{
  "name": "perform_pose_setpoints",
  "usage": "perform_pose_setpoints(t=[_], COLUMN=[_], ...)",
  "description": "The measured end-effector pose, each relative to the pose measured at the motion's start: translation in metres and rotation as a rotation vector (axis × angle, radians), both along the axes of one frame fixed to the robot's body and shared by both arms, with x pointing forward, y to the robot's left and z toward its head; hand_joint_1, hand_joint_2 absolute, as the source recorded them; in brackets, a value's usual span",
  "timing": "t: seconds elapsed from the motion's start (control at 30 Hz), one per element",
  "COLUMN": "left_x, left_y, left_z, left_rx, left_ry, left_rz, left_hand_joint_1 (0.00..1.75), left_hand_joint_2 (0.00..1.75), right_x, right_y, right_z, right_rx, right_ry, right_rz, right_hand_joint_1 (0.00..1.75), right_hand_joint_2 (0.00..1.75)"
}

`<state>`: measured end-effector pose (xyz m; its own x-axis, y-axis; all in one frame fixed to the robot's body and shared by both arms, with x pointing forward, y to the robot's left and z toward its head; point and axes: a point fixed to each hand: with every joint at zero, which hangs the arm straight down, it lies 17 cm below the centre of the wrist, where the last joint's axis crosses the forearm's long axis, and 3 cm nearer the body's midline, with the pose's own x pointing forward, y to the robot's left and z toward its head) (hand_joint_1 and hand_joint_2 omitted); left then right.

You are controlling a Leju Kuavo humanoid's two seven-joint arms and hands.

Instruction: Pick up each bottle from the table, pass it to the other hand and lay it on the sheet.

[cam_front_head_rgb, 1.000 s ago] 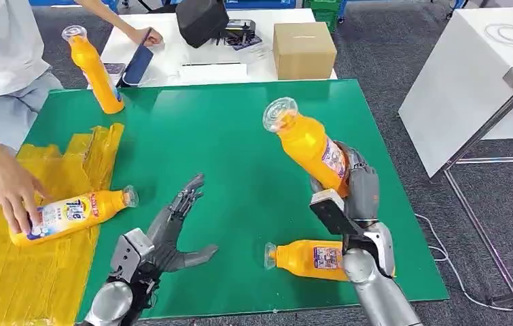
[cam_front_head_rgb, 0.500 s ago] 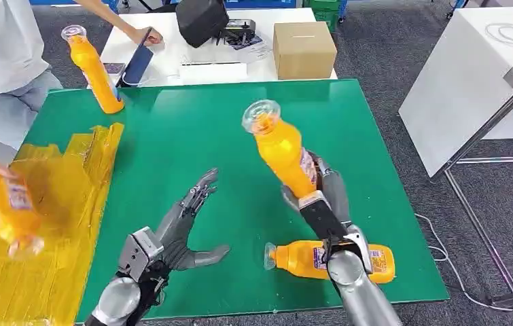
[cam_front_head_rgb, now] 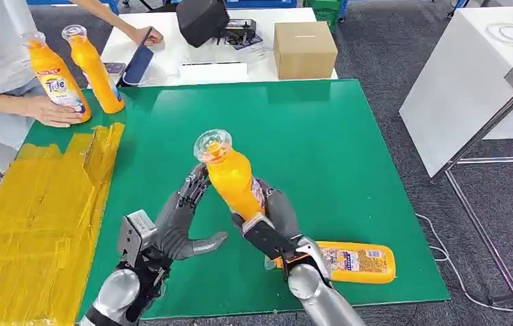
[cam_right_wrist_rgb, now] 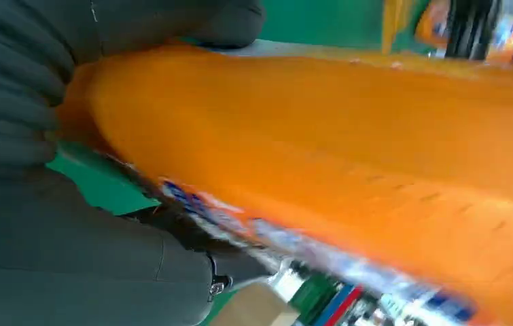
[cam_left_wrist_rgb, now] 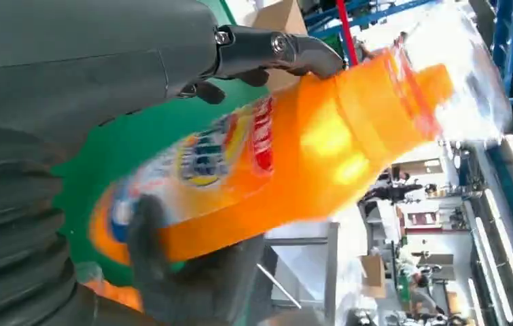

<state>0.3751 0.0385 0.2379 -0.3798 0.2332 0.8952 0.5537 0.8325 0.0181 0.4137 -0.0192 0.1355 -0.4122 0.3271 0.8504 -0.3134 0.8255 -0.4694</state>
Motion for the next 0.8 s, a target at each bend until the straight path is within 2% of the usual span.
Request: perform_pose_setpoints(t=[0.2, 0.37, 0.6, 0.8], left_x=[0.010, 0.015, 0.020, 0.025], left_y=[0.000, 0.001, 0.006, 0.018], left_z=[-0.008, -0.014, -0.020, -0.017], left_rx=[-0.018, -0.023, -0.058, -0.138], left_ry=[0.073, 0.103, 0.144, 0.164], left_rz=[-0.015, -0.018, -0.011, 0.045], left_hand_joint_1=[0.00, 0.00, 0.00, 0.02], left_hand_joint_2=[1.75, 1.75, 1.75, 1.75], right_x=[-0.023, -0.031, -0.033, -0.033], right_y=[0.035, 0.048, 0.051, 0.054], right_z=[-0.002, -0.004, -0.007, -0.008], right_rx=[-0.042, -0.053, -0.063, -0.067], right_ry=[-0.036, -0.048, -0.048, -0.041], right_rz=[0.073, 0.098, 0.101, 0.101], right_hand_joint_1=[1.71, 1.71, 1.75, 1.75], right_hand_joint_2=[1.75, 1.75, 1.75, 1.75])
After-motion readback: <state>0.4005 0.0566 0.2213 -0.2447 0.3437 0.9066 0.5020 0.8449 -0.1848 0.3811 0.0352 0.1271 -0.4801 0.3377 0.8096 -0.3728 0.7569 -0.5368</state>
